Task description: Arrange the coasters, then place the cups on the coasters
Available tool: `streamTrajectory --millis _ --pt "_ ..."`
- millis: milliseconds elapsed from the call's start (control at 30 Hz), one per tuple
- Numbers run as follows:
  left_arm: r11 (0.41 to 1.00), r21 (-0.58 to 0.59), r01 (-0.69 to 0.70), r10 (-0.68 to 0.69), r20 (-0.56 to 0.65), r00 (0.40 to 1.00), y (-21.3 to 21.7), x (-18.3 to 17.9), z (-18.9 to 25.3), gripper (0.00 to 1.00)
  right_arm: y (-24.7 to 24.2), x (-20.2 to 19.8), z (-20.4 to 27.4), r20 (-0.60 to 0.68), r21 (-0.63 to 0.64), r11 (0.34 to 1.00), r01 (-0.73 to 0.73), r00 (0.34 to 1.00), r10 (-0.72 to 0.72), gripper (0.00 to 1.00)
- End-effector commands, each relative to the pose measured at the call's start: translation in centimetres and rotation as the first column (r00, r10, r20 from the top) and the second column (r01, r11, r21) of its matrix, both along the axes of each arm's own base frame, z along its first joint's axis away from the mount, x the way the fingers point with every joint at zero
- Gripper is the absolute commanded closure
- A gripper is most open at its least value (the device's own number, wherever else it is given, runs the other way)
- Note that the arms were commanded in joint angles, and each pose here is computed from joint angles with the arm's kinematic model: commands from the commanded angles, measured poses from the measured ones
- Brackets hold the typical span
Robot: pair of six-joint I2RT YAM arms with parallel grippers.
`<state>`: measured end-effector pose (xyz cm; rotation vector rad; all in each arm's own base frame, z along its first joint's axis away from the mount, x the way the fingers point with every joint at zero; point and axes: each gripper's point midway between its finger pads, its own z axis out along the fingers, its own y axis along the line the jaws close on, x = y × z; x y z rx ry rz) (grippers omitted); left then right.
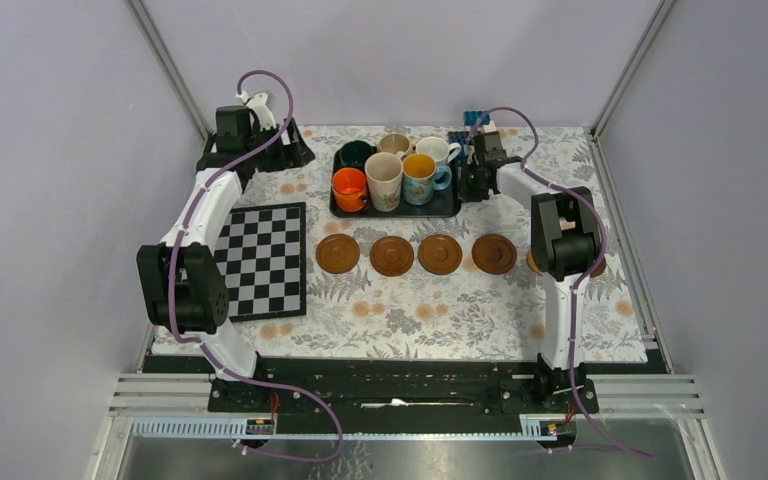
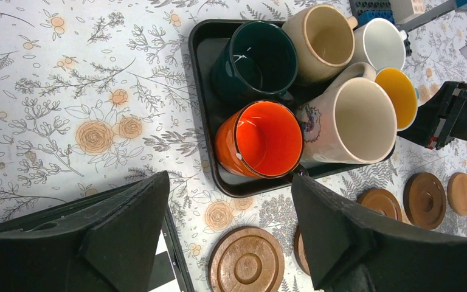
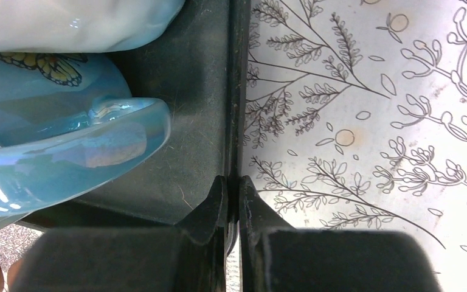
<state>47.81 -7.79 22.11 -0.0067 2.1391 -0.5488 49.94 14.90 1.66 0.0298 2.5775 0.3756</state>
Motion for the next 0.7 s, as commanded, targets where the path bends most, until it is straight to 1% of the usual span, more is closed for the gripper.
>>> streamTrajectory --millis 0,233,333,433,533,600,667 --pt "1.0 -0.001 0.031 -0.031 0.014 0.999 -0.2 0.2 -0.3 0.2 -5.1 -3.8 -1.2 -0.133 -0.131 0.991 0.026 0.99 -0.043 1.0" --pt "0.999 -0.009 0.035 -0.035 0.007 0.999 -0.3 0.2 -0.5 0.2 -8.2 -3.9 -1.7 -0.153 -0.164 0.975 0.146 0.973 -0.172 1.0" --pt "0.999 -0.011 0.033 -0.033 0.005 0.999 -0.3 0.3 -0.5 0.19 -9.4 -3.8 -1.9 -0.147 -0.197 0.959 0.203 0.961 -0.234 1.0" --pt "0.999 -0.005 0.039 -0.039 0.002 0.999 -0.5 0.3 -0.8 0.19 -10.1 -3.7 -2.1 -0.156 -0.196 0.948 0.252 0.946 -0.284 1.0" --pt "0.999 0.014 0.05 -0.05 -0.023 0.998 -0.7 0.2 -1.9 0.19 -10.5 -3.8 -2.4 -0.168 -0.193 0.942 0.275 0.936 -0.308 1.0" --pt "0.998 0.006 0.065 -0.065 -0.057 0.996 -1.2 0.0 -3.2 0.19 -10.7 -3.8 -2.6 -0.173 -0.193 0.94 0.281 0.933 -0.314 1.0" --pt "0.997 -0.005 0.08 -0.08 -0.094 0.992 -1.9 0.1 -4.8 0.22 -10.9 -3.9 -2.6 -0.177 -0.19 0.94 0.282 0.932 -0.316 1.0"
